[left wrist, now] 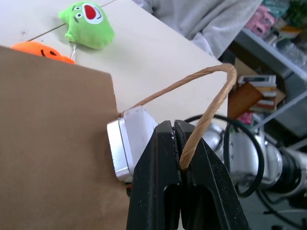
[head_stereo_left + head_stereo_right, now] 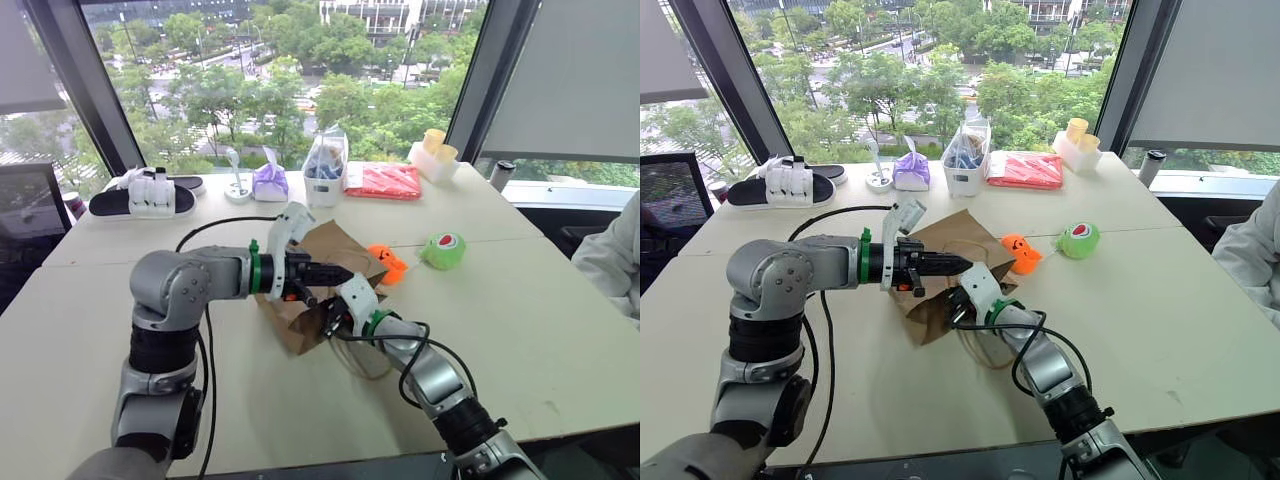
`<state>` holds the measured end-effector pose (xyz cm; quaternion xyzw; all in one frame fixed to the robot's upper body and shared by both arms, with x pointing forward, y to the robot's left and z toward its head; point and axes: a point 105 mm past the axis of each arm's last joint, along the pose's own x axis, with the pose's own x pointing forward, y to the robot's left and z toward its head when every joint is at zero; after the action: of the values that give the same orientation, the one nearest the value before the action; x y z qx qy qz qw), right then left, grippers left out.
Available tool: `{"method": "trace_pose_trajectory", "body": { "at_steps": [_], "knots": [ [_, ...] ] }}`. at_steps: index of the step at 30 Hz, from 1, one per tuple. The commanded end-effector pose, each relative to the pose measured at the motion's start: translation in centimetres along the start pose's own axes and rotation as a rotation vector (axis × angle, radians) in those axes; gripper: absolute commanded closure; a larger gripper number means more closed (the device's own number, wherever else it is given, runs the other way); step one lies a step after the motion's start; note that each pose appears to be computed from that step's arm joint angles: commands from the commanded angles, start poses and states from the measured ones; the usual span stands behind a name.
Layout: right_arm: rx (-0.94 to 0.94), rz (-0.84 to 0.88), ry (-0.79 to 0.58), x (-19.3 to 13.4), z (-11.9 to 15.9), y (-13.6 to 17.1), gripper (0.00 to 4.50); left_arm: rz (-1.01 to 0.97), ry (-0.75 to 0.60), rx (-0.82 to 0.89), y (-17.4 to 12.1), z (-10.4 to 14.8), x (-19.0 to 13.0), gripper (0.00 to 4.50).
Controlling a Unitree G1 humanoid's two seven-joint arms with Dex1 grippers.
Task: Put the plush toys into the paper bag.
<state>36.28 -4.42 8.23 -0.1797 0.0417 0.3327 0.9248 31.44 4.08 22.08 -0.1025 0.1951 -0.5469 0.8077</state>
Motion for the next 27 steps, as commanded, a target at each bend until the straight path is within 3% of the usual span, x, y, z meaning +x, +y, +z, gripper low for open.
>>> {"method": "trace_pose_trajectory", "body": {
  "at_steps": [1, 13, 22, 24, 27],
  "knots": [
    [-0.008, -0.007, -0.023, 0.3, 0.4, 0.1, 4.5, 0.013, -0.067, -0.04, 0.4, 1.4, -0.6, 4.49],
    [0.011, 0.007, -0.028, -0.1, 0.0, 0.8, 4.5, 0.026, -0.347, -0.209, 1.7, 6.0, -2.0, 4.49],
    [0.009, 0.017, -0.039, -0.2, 0.1, 1.0, 4.5, 0.036, -0.368, -0.258, 1.8, 6.1, -2.5, 4.49],
    [0.017, -0.003, -0.077, -0.7, 0.8, 0.6, 4.5, 0.046, -0.364, -0.265, 1.9, 5.8, -2.5, 4.49],
    [0.084, -0.029, -0.265, -3.5, 4.0, 0.0, 4.5, 0.047, -0.349, -0.271, 1.7, 5.1, -2.5, 4.49]
  ]
}}
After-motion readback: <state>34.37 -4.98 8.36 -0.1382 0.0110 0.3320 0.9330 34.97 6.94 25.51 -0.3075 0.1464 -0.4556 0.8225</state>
